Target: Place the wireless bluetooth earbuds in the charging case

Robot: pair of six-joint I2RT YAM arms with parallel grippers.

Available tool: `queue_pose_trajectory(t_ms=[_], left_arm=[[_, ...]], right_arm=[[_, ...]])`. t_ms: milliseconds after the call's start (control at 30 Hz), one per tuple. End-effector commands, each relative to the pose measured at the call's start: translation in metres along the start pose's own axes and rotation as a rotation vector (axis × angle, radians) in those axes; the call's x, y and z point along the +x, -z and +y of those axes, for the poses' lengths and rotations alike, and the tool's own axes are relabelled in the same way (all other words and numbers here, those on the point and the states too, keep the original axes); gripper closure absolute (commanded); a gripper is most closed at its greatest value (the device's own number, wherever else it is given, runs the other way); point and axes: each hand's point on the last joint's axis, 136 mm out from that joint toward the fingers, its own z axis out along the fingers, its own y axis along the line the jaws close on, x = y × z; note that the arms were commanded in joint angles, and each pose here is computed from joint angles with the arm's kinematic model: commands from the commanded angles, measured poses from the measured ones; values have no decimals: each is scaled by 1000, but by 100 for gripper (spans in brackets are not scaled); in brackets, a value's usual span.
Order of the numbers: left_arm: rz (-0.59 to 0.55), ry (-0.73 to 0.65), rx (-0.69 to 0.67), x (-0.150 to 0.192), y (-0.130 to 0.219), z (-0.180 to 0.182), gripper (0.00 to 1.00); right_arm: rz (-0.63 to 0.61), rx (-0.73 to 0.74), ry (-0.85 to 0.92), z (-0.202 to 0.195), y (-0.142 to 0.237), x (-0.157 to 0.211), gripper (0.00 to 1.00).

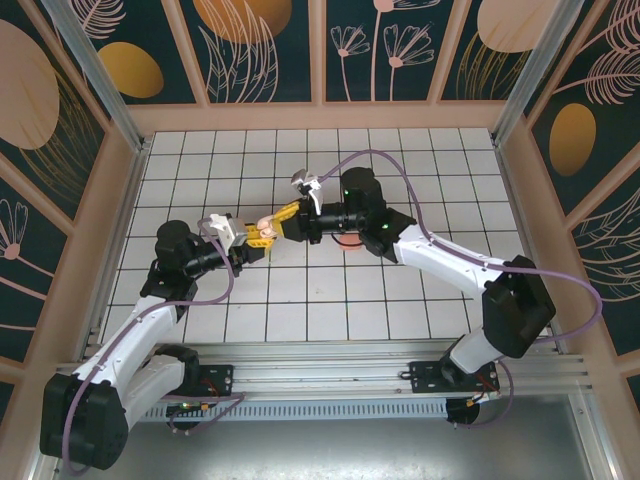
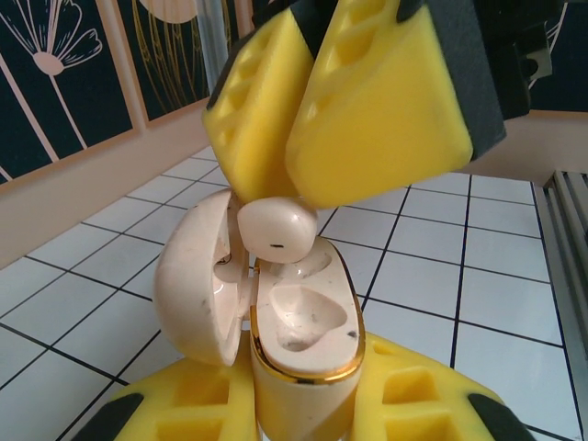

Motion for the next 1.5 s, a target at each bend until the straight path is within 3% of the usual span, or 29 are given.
queue_pose_trajectory(t_ms=[0,567,1033,1467], left_arm=[[-29,-44,27,-14,0,-4,87],[-12,-47,37,-13,0,-5,87],[-7,-47,40,-12,-1,-5,87],[37,-39,0,3,-3,3,87]], right_arm=[[20,-16,27,1,-4,-3,76],[74,-16,19,-9,4,5,86],[122,-8,12,-12,4,13,86],[63,77,63,-3,18,-14,67]])
